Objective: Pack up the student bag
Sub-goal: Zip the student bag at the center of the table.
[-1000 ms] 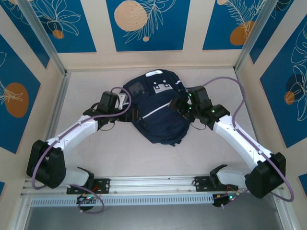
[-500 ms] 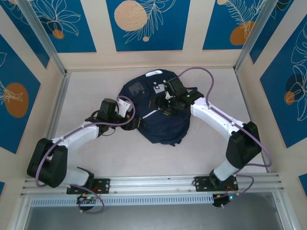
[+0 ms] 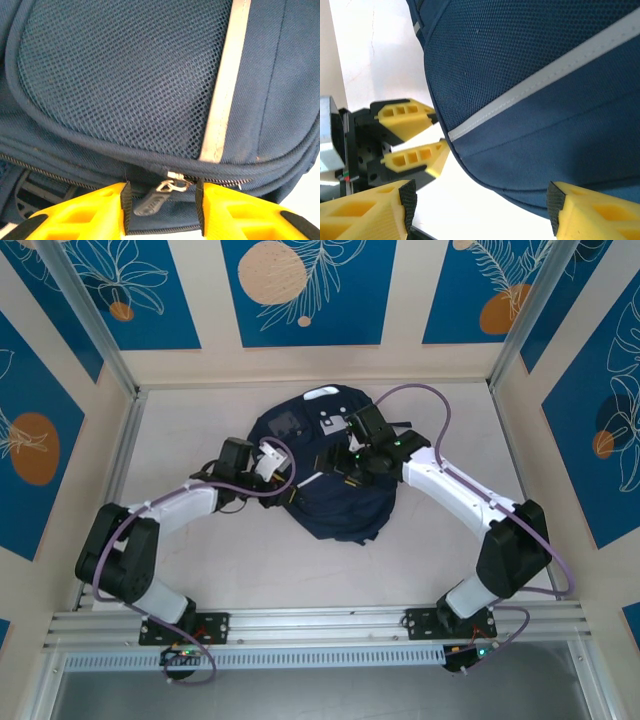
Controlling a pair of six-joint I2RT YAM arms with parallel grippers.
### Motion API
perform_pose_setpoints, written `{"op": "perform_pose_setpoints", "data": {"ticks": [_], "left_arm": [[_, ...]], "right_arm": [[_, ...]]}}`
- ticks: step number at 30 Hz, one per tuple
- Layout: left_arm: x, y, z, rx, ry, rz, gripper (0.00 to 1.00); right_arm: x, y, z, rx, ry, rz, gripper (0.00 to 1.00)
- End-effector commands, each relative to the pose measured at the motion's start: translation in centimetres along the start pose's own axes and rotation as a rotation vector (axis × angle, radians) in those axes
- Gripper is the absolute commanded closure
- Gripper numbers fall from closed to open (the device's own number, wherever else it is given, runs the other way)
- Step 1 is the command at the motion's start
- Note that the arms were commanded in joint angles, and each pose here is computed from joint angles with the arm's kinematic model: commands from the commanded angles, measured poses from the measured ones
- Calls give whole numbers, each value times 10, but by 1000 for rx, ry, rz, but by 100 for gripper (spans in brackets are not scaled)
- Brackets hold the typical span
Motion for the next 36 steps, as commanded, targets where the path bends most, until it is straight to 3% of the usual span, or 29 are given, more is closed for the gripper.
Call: {"op": "perform_pose_setpoints", "data": {"ticks": [1,11,14,19,30,36], "left_arm": [[5,1,-4,-39,23,-41,61],[3,-9,-5,-149,66,-34,80],[0,-9,-5,-138,77,-13,91],[-4,-10,0,-113,65,23,100],[-10,-25,10,-117,49,85,100],[-11,-45,9,-173,25,133,100]], "right_arm": [[-6,-1,11,12,8,-9,29],[-23,-14,2,-4,62,-70,29],[-26,-17,0,-16,72,-75,29],[-33,-23,-8,-57,80,-86,30],[-36,-27,-41,-40,59,-138,38],[-29,-18,-58,23,53,-116,51]]}}
Point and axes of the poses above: each hand's point on the last joint's axis, 136 mm out from that joint toward the fingers, its own z axis back along the fingers, its own y axis along the line the jaws close on, x = y × z, the point moved 6 cm from there along z, back along the fingers, and after that the axes turned 3 degrees about z, right-handed, at the moved point
